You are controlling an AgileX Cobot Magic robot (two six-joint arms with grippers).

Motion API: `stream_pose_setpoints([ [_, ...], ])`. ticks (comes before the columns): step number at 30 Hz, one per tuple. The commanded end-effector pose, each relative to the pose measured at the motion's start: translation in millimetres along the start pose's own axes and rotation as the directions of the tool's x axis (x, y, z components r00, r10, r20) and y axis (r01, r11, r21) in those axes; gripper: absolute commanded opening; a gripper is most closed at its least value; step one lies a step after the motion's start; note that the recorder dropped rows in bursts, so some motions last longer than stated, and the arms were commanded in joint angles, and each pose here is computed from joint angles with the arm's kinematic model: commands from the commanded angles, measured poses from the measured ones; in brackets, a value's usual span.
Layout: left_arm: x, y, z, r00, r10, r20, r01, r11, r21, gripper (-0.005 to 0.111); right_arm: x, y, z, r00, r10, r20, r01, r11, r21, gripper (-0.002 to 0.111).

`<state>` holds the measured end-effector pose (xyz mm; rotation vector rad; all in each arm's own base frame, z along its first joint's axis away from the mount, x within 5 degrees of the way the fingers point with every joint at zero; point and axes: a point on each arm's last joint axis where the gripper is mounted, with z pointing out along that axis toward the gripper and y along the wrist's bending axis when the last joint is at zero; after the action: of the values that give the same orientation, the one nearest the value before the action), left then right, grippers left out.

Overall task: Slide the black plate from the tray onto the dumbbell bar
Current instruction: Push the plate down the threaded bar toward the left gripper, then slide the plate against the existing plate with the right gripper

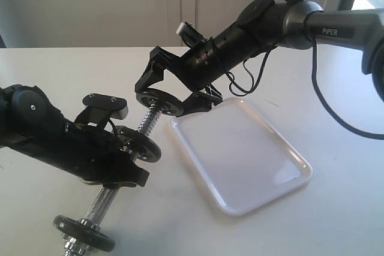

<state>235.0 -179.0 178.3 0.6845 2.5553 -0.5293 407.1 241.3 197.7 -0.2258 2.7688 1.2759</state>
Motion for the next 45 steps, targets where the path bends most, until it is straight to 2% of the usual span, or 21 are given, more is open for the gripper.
stream_pose_setpoints([
  [1, -20, -4.5, -14, 0.989, -0.023, 0.146, 0.025, 1.000, -0.009, 0.000, 10, 21, 3, 0.998, -0.004, -0.066, -0.003, 0.995, -0.098, 0.000],
  [22, -20, -4.5, -14, 0.989, -0.023, 0.146, 0.025, 1.000, -0.009, 0.000, 5, 27, -10, 0.999, -0.046, 0.002, 0.046, 0.995, -0.091, 0.000],
  [25, -20, -4.3, -14, 0.988, -0.023, 0.150, 0.025, 1.000, -0.011, 0.000, 7, 30, -7, 0.997, -0.081, 0.002, 0.081, 0.992, -0.092, 0.000],
  [30, -20, -4.3, -14, 0.988, -0.023, 0.150, 0.025, 1.000, -0.011, 0.000, 7, 32, -4, 0.977, -0.209, 0.033, 0.211, 0.974, -0.082, 0.000],
  [32, -20, -4.3, -14, 0.988, -0.023, 0.150, 0.025, 1.000, -0.011, 0.000, 6, 32, -4, 0.978, -0.203, 0.041, 0.206, 0.975, -0.081, 0.000],
  [36, -20, -4.0, -14, 0.988, -0.023, 0.156, 0.026, 1.000, -0.015, 0.000, 5, 36, -4, 0.994, -0.104, 0.043, 0.109, 0.987, -0.121, 0.000],
  [45, -23, -2.5, -14, 0.982, -0.041, 0.184, 0.046, 0.999, -0.027, 0.000, 1, 35, -4, 0.993, -0.078, 0.084, 0.087, 0.991, -0.105, 0.000],
])
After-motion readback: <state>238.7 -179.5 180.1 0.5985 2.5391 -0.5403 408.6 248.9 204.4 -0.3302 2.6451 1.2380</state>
